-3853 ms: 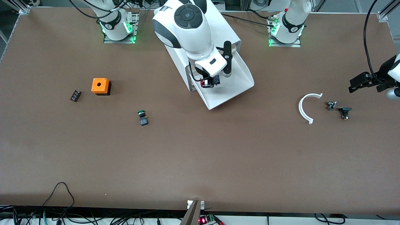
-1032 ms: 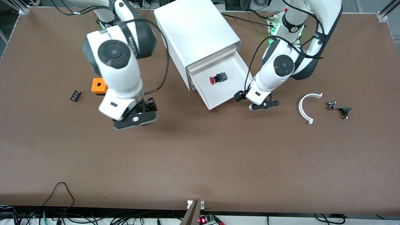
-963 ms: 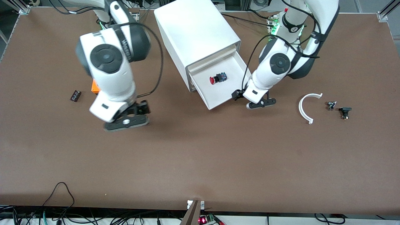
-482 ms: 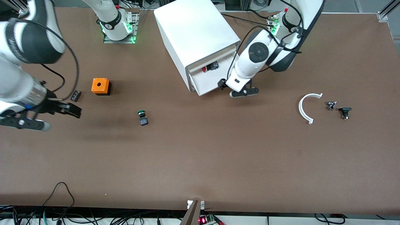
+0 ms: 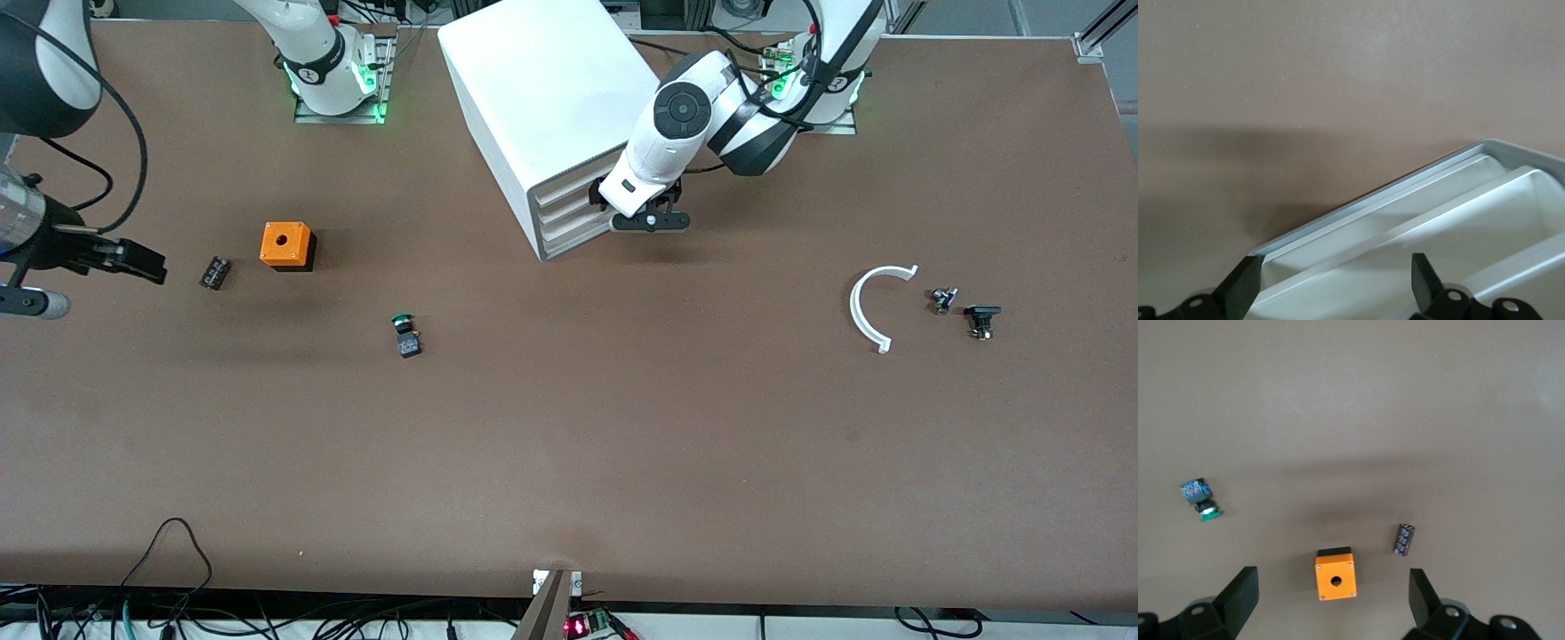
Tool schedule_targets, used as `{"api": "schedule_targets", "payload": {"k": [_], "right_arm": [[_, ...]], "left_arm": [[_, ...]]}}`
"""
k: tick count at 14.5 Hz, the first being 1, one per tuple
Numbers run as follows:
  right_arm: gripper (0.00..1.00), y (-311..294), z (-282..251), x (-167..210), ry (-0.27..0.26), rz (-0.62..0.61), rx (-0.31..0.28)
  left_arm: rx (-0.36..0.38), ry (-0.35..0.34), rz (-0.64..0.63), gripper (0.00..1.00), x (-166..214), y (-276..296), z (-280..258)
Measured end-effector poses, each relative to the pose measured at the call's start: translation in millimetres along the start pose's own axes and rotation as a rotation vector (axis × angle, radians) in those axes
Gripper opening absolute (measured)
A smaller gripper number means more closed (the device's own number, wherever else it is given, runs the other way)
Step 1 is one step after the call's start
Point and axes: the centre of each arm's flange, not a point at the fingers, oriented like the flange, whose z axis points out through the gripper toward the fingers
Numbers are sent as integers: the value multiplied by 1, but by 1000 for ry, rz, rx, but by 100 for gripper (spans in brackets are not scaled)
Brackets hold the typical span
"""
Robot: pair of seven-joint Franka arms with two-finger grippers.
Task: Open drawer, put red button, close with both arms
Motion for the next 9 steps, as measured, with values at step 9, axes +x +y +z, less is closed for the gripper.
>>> {"api": "schedule_targets", "payload": {"k": [9], "right_arm": [[100, 9, -2, -50, 35, -87, 16]], "left_arm": [[-97, 156, -189, 100, 88, -66, -61]]}}
